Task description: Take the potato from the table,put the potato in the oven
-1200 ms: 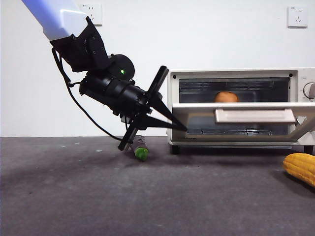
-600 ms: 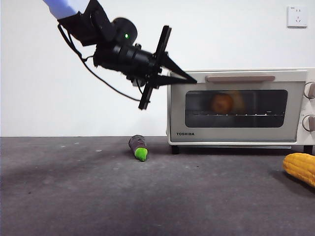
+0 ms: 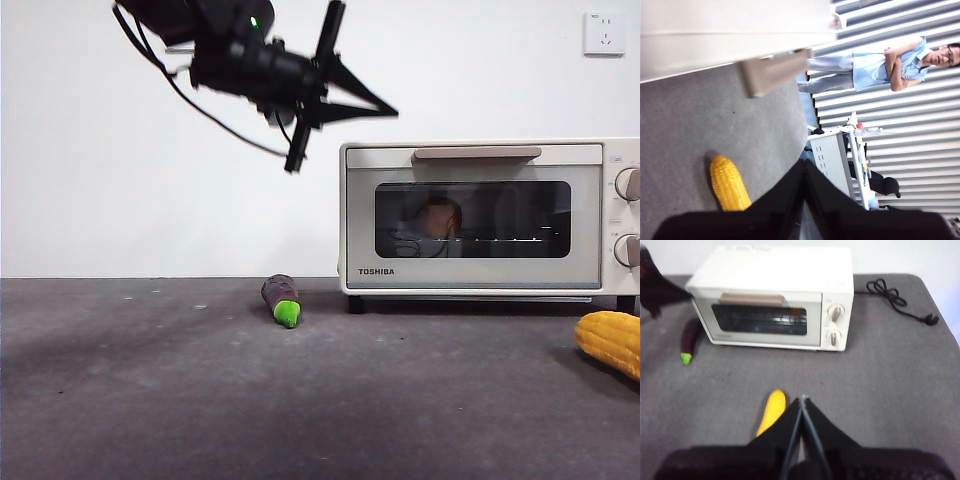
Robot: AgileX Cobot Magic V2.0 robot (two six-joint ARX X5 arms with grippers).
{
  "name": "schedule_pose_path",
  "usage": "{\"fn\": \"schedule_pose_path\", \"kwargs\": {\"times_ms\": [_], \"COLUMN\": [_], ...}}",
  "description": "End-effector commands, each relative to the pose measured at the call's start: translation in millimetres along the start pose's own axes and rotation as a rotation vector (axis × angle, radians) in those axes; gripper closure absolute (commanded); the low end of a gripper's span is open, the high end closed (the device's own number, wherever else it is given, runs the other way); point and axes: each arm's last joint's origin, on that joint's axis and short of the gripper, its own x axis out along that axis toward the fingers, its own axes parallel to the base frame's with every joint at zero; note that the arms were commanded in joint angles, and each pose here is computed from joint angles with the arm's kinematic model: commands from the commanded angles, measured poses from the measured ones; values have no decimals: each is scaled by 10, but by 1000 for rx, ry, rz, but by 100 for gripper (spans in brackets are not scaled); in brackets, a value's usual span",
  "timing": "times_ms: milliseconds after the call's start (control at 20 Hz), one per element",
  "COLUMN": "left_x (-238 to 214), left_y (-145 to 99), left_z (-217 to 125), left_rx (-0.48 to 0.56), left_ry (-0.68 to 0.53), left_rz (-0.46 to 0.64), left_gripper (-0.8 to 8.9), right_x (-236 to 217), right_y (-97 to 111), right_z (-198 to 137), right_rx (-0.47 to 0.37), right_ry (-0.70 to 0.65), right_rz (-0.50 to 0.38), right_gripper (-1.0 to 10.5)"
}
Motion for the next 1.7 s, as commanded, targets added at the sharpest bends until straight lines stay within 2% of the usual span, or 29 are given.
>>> {"fn": "schedule_pose_path", "kwargs": {"times_ms": [50, 300, 400, 600, 700, 950, 1250, 1400, 1700], "left_x": [-148, -468, -634, -991, -1112, -1430, -1647, -1681, -1687], "left_y": [-272, -755, -946, -1324, -1523, -2022, -2337, -2370, -2352], "left_z": [-57, -262, -397, -765, -961, -1442, -1897, -2015, -2051], "left_rx": [144, 370, 466, 639, 704, 828, 906, 909, 894], "left_ry": [-10, -36, -61, -114, -133, -222, -274, -276, -250], "left_rz": [-12, 30, 108, 375, 454, 467, 472, 521, 540], "left_gripper": [822, 822, 821, 821, 821, 820, 818, 818, 818], "right_x": [-8, -2, 3, 22, 25, 26, 26, 27, 27], "right_y": [-8, -4, -2, 9, 10, 11, 11, 11, 11], "right_z": [-18, -12, -10, 3, 4, 5, 5, 5, 6], "right_rx": [-7, -6, -2, -4, -6, -6, -6, -6, -6], "right_ry": [15, 17, 19, 26, 27, 27, 27, 28, 27], "right_rz": [-5, -4, -6, -7, -8, -8, -8, -8, -8], "right_gripper": [946, 946, 946, 946, 946, 946, 946, 946, 946]}}
